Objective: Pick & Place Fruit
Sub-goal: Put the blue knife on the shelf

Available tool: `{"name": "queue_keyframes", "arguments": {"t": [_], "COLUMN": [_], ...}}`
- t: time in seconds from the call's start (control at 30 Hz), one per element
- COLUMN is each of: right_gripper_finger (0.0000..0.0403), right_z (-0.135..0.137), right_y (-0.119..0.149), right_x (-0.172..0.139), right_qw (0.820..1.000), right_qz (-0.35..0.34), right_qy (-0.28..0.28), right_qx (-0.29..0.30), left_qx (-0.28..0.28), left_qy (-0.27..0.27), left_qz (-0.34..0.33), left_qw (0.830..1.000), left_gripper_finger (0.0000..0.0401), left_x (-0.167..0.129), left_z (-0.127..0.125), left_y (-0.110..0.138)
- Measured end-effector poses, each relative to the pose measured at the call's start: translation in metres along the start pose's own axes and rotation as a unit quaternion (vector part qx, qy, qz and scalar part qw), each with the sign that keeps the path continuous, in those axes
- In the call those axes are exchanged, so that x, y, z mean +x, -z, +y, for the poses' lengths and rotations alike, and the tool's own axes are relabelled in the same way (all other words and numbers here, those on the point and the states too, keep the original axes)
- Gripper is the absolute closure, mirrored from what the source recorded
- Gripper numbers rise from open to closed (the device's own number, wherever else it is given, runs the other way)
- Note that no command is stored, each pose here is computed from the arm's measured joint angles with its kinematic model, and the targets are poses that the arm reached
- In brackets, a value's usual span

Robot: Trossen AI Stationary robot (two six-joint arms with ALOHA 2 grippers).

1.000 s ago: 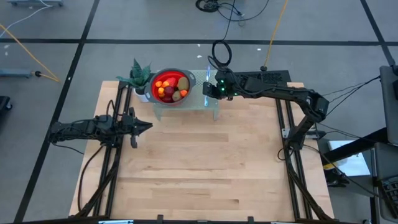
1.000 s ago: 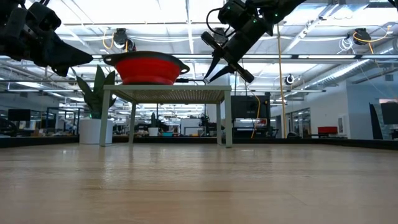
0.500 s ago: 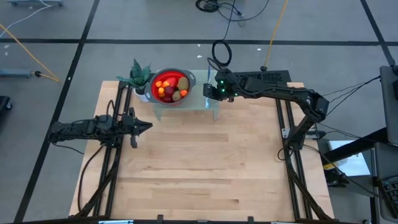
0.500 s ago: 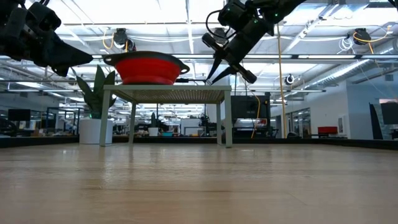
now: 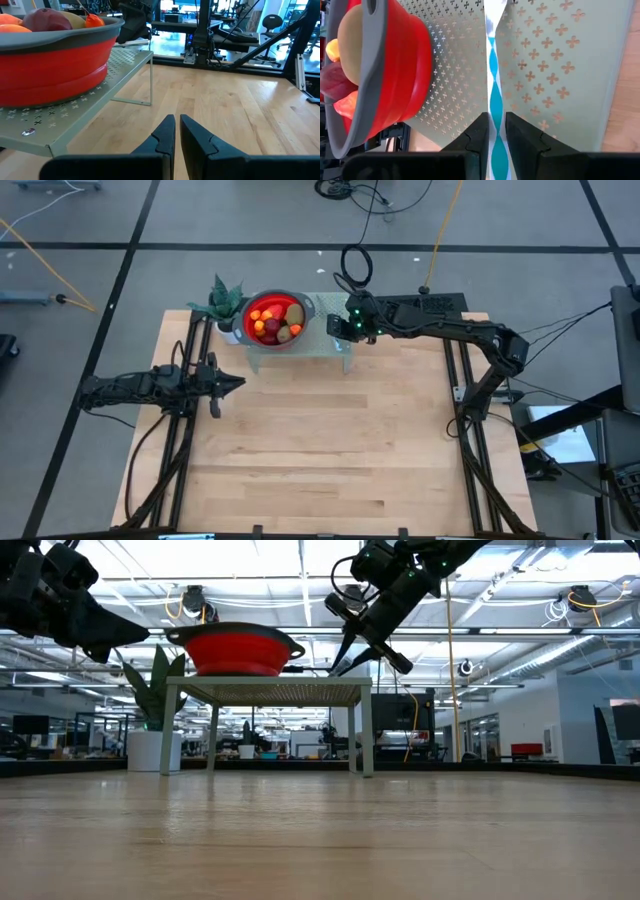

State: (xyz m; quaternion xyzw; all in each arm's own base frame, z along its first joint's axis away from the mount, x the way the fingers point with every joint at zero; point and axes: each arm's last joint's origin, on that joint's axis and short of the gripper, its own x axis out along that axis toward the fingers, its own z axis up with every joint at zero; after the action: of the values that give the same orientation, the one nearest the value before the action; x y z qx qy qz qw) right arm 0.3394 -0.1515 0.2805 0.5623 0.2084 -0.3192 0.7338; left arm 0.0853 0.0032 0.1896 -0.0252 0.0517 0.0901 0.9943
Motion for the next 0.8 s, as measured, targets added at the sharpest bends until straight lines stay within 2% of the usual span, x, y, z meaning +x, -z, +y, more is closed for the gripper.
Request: {"name": "queue_keyframes", "arguments": {"t": [0.23,0.8], "right_gripper_finger": [0.0343,0.0342], "right_z": [0.0,-0.002], "right_y": [0.0,0.008], "right_x": [0.0,0.0061], "right_qw": [1.0,0.998], "right_qz": [0.0,-0.016], "right_qy": [0.0,0.015], "right_qx": [0.0,0.057], "left_qx": [0.0,0.0], "left_qy": [0.0,0.0], "left_qz": [0.0,0.0], "left_qw": [1.0,1.0], "left_gripper_finger": [0.0375,0.0375], "left_x": [0.0,0.0], "left_z": [0.0,0.0], "left_y": [0.0,0.0]}}
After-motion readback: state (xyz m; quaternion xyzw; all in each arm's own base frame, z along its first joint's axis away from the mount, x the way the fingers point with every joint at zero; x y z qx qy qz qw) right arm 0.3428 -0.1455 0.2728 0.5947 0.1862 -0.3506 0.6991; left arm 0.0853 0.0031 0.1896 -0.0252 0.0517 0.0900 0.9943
